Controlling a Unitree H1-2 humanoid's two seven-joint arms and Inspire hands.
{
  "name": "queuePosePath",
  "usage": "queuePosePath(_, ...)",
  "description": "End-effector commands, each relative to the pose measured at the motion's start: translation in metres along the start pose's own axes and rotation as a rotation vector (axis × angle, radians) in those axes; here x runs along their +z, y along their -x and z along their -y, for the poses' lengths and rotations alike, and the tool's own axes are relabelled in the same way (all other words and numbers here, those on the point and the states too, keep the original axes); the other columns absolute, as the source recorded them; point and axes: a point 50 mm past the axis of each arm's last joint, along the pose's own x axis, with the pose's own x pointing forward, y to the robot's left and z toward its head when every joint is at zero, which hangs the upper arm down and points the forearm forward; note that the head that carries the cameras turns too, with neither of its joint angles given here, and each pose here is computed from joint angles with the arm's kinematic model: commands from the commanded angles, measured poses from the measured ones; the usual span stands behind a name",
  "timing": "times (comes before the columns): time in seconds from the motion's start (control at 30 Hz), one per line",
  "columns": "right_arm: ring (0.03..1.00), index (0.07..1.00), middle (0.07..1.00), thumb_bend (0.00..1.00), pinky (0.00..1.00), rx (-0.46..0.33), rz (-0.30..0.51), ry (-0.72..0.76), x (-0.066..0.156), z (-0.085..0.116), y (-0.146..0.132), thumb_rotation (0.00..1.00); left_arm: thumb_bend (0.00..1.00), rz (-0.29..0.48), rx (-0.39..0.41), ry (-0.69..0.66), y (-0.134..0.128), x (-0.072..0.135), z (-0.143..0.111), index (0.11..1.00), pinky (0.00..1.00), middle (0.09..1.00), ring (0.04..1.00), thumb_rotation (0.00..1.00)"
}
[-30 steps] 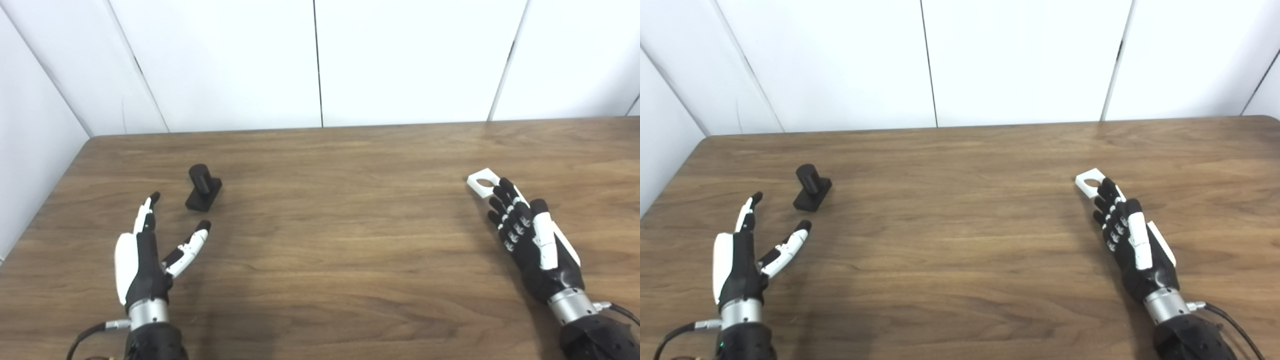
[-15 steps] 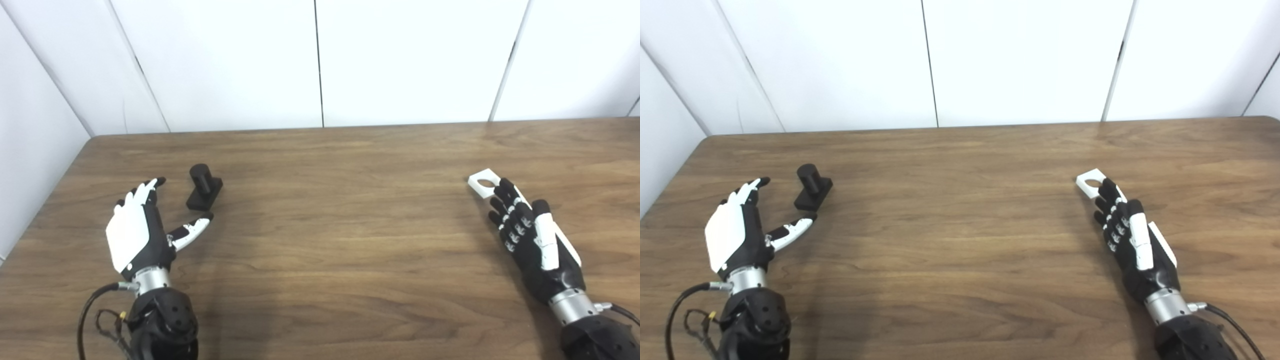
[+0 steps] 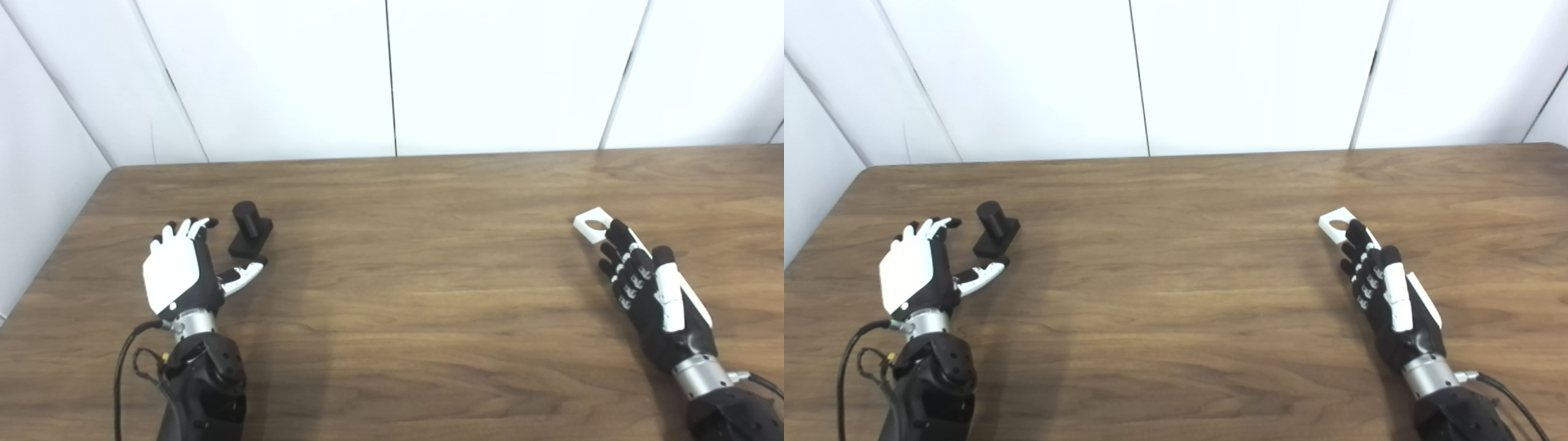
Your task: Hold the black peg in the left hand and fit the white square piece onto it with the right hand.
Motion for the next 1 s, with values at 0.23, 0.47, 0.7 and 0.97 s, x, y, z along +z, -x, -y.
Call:
queuePosePath(0.23, 1.000, 0.973, 1.000, 0.69, 1.00, 0.010, -0.011, 0.008, -0.007, 0.000, 0.005, 1.00, 0.75, 0.035, 0.061, -0.042, -0.030, 0.015, -0.007, 0.786, 1.00, 0.923, 0.992, 0.42)
queuePosePath(0.47, 1.000, 0.968, 1.000, 0.70, 1.00, -0.008, -0.012, 0.019, -0.008, 0.003, 0.004, 1.00, 0.76, 0.026, 0.055, -0.028, -0.040, 0.020, -0.001, 0.783, 1.00, 0.923, 0.987, 0.41)
queuePosePath(0.7, 1.000, 0.974, 1.000, 0.68, 1.00, -0.003, -0.009, 0.024, -0.006, 0.003, 0.005, 1.00, 0.75, 0.030, 0.054, -0.050, -0.044, 0.022, 0.003, 0.781, 1.00, 0.917, 0.981, 0.41)
queuePosePath(0.97, 1.000, 0.971, 1.000, 0.68, 1.00, -0.003, -0.012, 0.020, -0.007, 0.004, 0.007, 1.00, 0.75, 0.020, 0.053, -0.033, -0.049, 0.021, 0.006, 0.761, 1.00, 0.905, 0.978, 0.38)
